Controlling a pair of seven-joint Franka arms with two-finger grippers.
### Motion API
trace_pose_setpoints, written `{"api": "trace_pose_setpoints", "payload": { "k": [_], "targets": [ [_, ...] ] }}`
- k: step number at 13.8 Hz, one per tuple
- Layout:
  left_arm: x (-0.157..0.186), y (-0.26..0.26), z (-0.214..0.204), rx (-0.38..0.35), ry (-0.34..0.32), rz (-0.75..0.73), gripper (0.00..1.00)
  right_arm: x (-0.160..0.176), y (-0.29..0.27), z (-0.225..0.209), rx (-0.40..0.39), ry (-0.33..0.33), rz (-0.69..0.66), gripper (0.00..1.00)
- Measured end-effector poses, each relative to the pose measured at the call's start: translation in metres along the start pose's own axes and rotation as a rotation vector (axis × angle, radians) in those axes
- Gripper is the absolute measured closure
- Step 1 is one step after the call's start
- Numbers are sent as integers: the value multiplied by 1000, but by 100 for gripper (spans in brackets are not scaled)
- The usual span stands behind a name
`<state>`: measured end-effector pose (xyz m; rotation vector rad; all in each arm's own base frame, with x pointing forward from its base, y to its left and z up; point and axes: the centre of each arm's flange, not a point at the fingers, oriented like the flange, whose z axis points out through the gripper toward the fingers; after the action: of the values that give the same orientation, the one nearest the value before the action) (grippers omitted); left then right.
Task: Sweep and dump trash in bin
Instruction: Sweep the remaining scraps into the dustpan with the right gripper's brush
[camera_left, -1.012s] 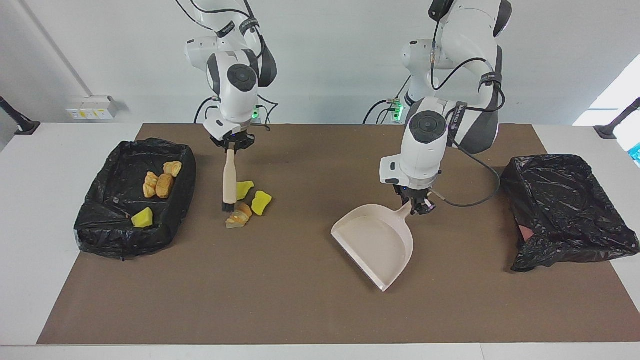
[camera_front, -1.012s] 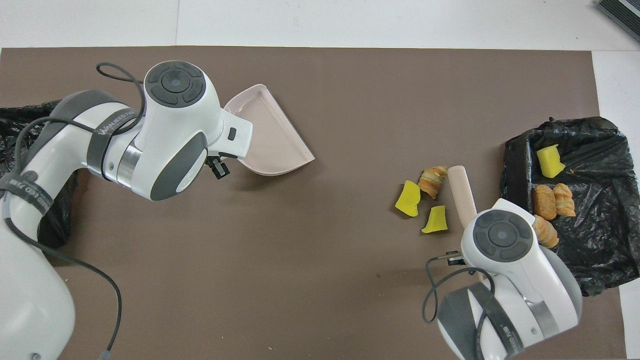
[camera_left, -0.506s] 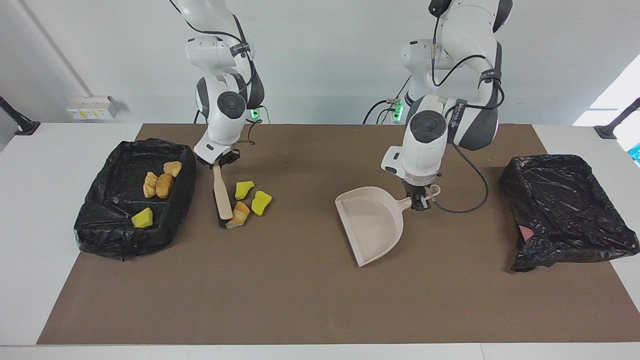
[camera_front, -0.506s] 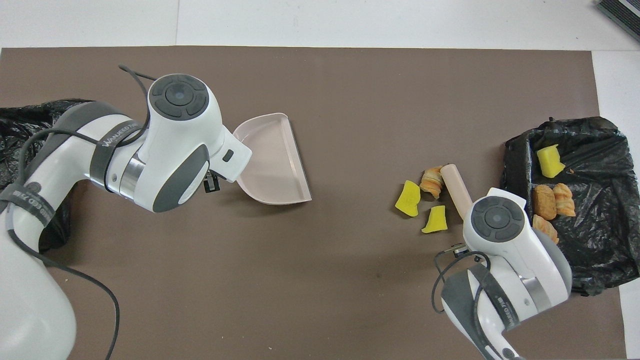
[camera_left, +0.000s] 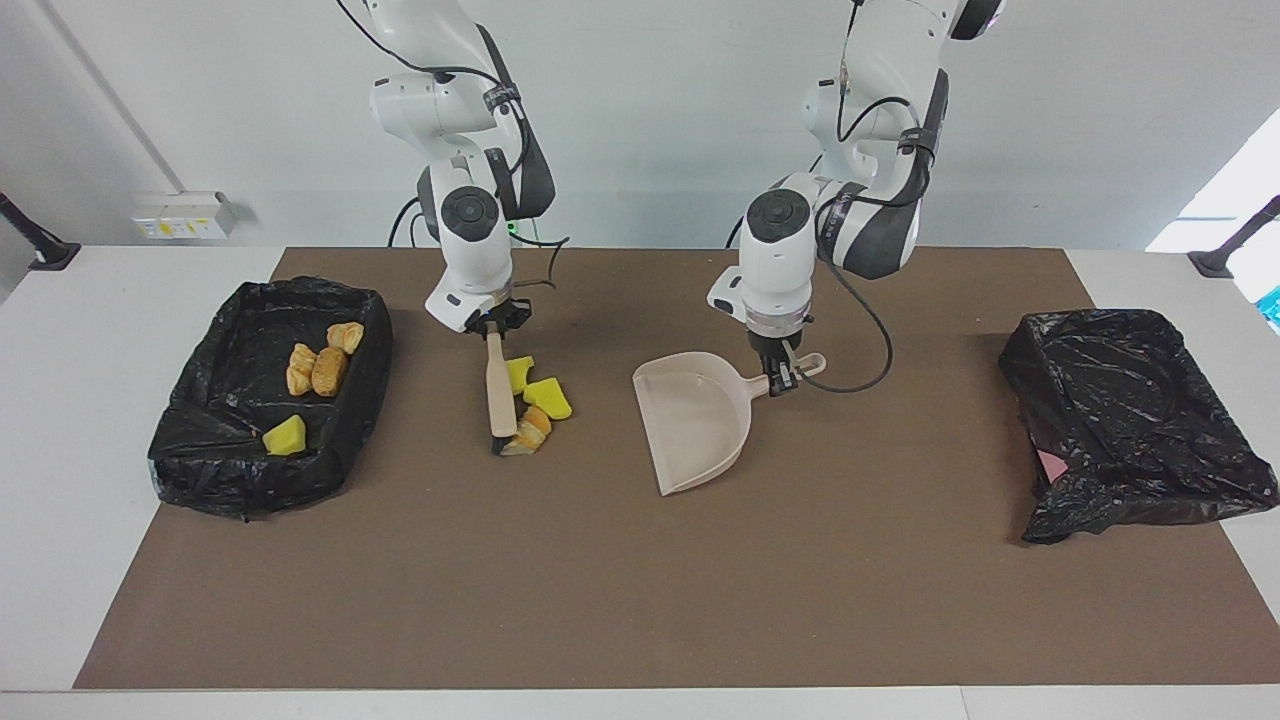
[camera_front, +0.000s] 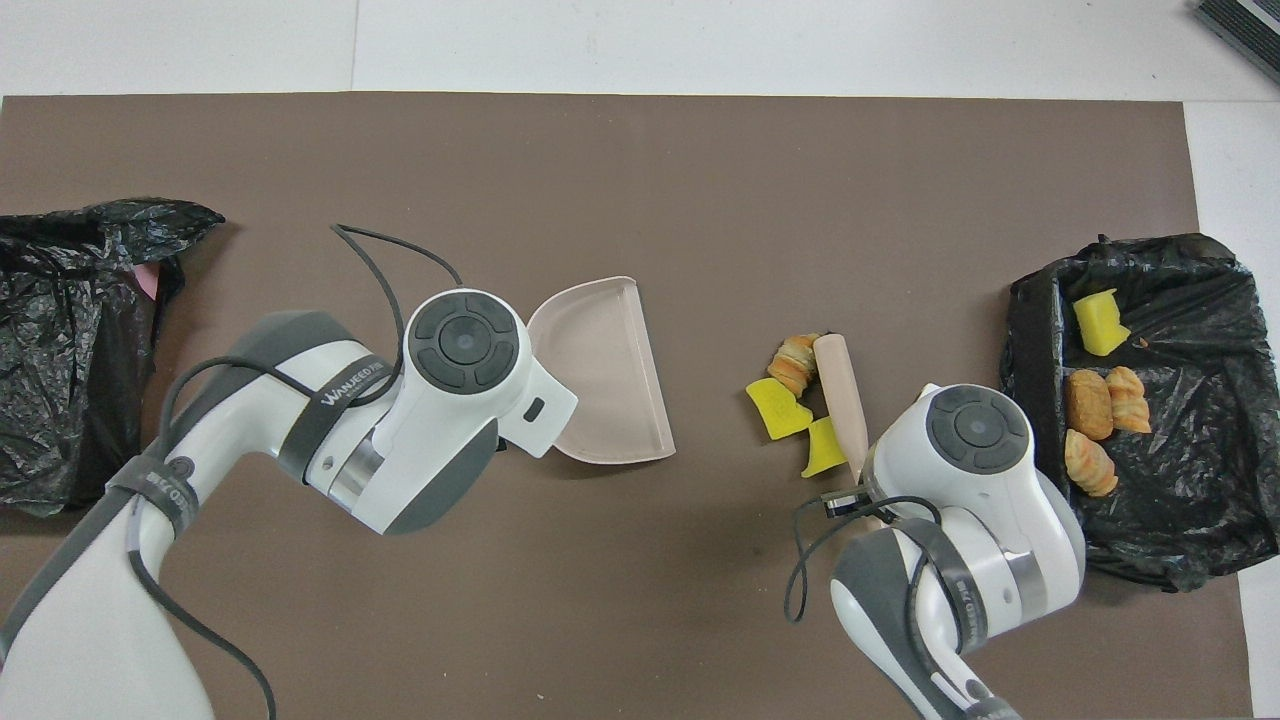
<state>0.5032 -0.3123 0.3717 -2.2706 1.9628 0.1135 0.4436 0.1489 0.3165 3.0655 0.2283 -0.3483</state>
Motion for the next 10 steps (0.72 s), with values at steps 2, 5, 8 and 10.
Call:
{"api": "trace_pose_setpoints", "payload": {
  "k": [2, 5, 8, 10],
  "targets": [
    [15, 16, 0, 9, 17, -20, 69, 4, -38, 4, 111, -8, 12, 74],
    [27, 29, 3, 10, 23, -45, 69, 9, -82, 0, 262, -16, 46, 74],
    [32, 36, 11, 12, 35, -52, 69, 24, -96, -19, 368, -3, 89, 74],
    [34, 36, 14, 17, 50, -49, 69, 33, -102, -41, 393, 3, 78, 74]
  ]
}}
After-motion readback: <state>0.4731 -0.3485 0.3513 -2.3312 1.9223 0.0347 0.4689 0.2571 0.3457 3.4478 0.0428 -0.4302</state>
